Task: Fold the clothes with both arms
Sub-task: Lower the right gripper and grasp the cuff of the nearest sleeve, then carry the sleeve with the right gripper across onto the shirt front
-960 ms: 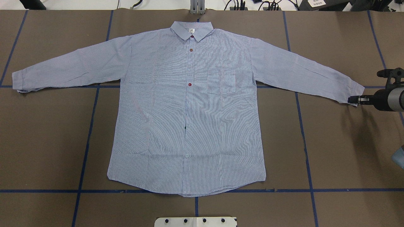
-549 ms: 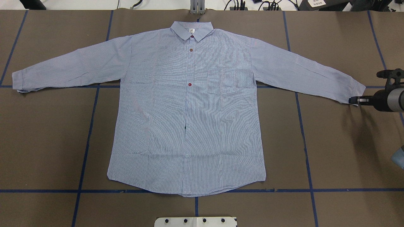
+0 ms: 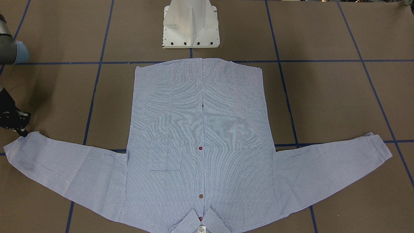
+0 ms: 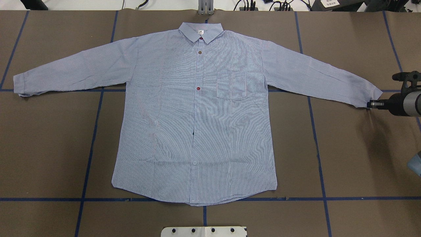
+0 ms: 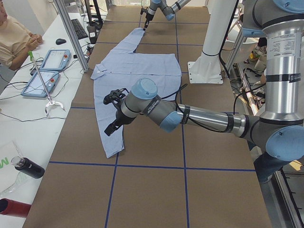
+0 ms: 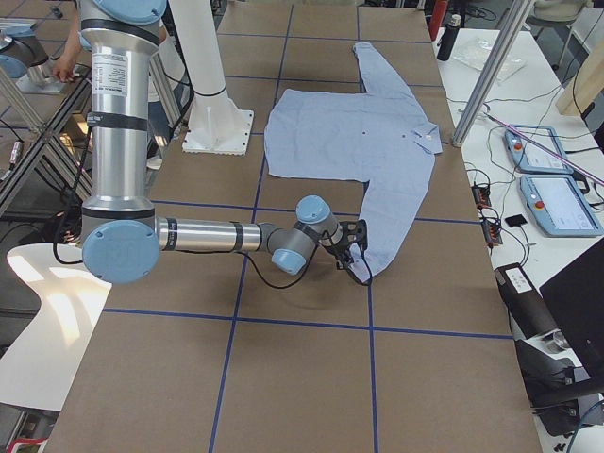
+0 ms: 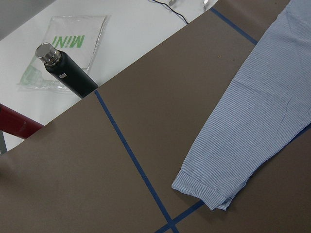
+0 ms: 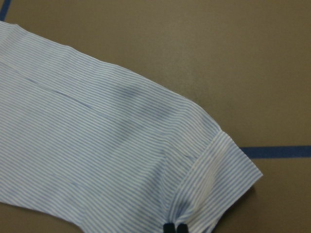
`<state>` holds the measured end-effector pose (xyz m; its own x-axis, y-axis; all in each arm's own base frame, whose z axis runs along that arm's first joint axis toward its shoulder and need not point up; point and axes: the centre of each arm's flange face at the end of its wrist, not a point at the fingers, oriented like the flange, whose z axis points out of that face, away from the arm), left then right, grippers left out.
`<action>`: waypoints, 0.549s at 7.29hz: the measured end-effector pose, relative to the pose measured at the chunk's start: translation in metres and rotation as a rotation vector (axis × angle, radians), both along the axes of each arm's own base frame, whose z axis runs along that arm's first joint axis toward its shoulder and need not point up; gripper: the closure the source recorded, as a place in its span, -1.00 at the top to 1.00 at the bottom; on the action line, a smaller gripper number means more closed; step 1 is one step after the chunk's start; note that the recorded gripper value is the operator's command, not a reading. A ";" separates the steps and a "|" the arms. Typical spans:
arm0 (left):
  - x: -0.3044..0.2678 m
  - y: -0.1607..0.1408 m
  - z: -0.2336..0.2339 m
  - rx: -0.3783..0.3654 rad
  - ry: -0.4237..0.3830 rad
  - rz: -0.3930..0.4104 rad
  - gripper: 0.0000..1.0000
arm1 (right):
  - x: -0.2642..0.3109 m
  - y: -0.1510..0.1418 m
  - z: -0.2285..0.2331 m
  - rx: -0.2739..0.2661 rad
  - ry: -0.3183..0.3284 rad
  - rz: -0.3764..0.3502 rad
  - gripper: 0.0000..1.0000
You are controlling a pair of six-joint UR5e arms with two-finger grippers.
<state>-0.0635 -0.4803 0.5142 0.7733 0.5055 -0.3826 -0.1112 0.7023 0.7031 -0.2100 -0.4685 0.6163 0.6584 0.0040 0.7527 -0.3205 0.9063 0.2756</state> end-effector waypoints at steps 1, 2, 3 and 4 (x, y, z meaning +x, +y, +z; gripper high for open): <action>0.000 0.000 0.001 -0.001 0.000 0.000 1.00 | -0.004 -0.009 -0.025 0.009 -0.009 0.001 -1.00; 0.000 0.000 0.002 -0.004 0.000 -0.001 1.00 | -0.015 -0.027 -0.072 0.006 -0.007 0.006 -1.00; 0.000 0.000 0.004 -0.008 0.000 -0.001 1.00 | -0.032 -0.047 -0.129 -0.006 0.004 0.009 -1.00; 0.000 -0.001 0.005 -0.010 0.000 -0.001 1.00 | -0.064 -0.065 -0.187 -0.014 0.022 0.002 -1.00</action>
